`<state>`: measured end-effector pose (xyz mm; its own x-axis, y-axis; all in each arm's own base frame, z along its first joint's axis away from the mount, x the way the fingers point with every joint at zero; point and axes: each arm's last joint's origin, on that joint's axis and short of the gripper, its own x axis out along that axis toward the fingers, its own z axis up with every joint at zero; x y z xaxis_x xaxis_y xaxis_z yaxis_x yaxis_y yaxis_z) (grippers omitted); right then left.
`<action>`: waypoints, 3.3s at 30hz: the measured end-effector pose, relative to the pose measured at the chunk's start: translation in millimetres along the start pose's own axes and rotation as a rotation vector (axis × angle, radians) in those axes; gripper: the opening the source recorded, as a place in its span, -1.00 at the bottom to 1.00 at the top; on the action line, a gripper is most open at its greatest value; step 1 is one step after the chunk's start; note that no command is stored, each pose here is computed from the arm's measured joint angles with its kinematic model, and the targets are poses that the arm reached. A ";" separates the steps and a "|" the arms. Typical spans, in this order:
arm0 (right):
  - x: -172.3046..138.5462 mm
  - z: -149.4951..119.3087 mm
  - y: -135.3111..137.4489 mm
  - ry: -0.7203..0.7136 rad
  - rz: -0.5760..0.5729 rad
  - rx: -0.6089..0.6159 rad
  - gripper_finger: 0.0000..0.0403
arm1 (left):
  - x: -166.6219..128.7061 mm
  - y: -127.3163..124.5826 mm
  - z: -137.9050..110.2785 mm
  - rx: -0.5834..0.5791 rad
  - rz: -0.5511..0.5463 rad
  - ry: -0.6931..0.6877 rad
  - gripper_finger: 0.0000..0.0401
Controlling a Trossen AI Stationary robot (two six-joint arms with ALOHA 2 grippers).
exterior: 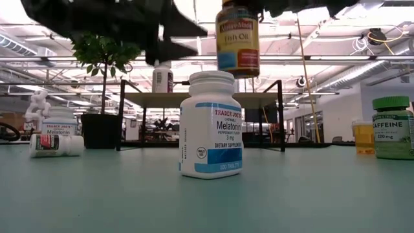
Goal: Pick and place medicine bottles onto shelf by color
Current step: Put the yellow pill bottle on the shelf
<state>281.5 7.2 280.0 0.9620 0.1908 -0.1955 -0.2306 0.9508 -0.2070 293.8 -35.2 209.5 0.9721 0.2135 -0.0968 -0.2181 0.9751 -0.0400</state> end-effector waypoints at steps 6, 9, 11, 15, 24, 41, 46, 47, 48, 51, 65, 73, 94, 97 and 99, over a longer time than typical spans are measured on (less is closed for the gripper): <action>3.1 -4.2 -2.8 0.010 -0.008 -0.005 0.06 | 13.1 3.9 -0.7 0.042 -0.032 0.013 0.84; 6.1 -5.0 -4.6 -0.005 -0.015 -0.012 0.06 | 23.0 2.5 4.4 0.082 -0.066 0.005 0.95; 6.2 -5.4 -5.5 -0.005 -0.019 -0.011 0.06 | 33.3 -0.6 10.4 0.110 -0.093 -0.018 0.98; 6.7 -6.0 -5.9 -0.003 -0.020 -0.006 0.07 | 48.4 -5.6 19.1 0.161 -0.107 0.006 0.97; 6.7 -4.6 -5.5 -0.021 0.003 0.003 0.09 | 57.9 -4.9 30.6 0.190 -0.145 0.067 0.97; 3.2 1.7 -8.7 -0.062 -0.029 0.018 0.36 | 57.9 -2.3 26.8 0.180 -0.104 0.106 0.47; -14.1 9.4 -11.2 -0.012 -0.166 -0.023 0.63 | 49.2 2.5 35.1 0.186 -0.015 0.136 0.45; -18.9 11.1 -11.4 -0.001 -0.189 -0.021 0.67 | 47.1 2.9 37.4 0.184 -0.008 0.138 0.44; -23.9 12.7 -11.1 0.012 -0.200 -0.017 0.71 | 45.5 3.3 40.2 0.182 -0.007 0.131 0.43; -35.6 6.4 -7.2 0.029 -0.209 0.028 0.76 | 37.4 3.7 49.3 0.174 -0.010 0.127 0.43; -39.9 -61.5 10.6 -0.113 -0.208 0.174 0.77 | 48.1 -2.3 51.3 0.128 -0.028 -0.017 0.47; -22.6 -70.6 8.4 -0.098 -0.214 0.177 0.77 | 51.9 2.7 50.8 0.104 -0.051 -0.032 0.49; 6.7 -74.0 4.6 -0.034 -0.147 0.187 0.51 | 50.5 -2.6 46.9 0.111 -0.074 0.000 0.54; 6.7 -74.5 4.8 -0.028 -0.145 0.187 0.51 | 50.4 -2.6 46.6 0.112 -0.074 0.004 0.64; 6.9 -75.3 4.9 -0.018 -0.144 0.186 0.51 | 50.4 -2.6 45.5 0.119 -0.075 0.014 0.74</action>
<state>275.9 -5.2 205.4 0.9858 0.0529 -0.1595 -0.0617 0.9968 -0.0512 347.3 -24.2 249.9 0.9839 0.1392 -0.1121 -0.1319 0.9888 0.0703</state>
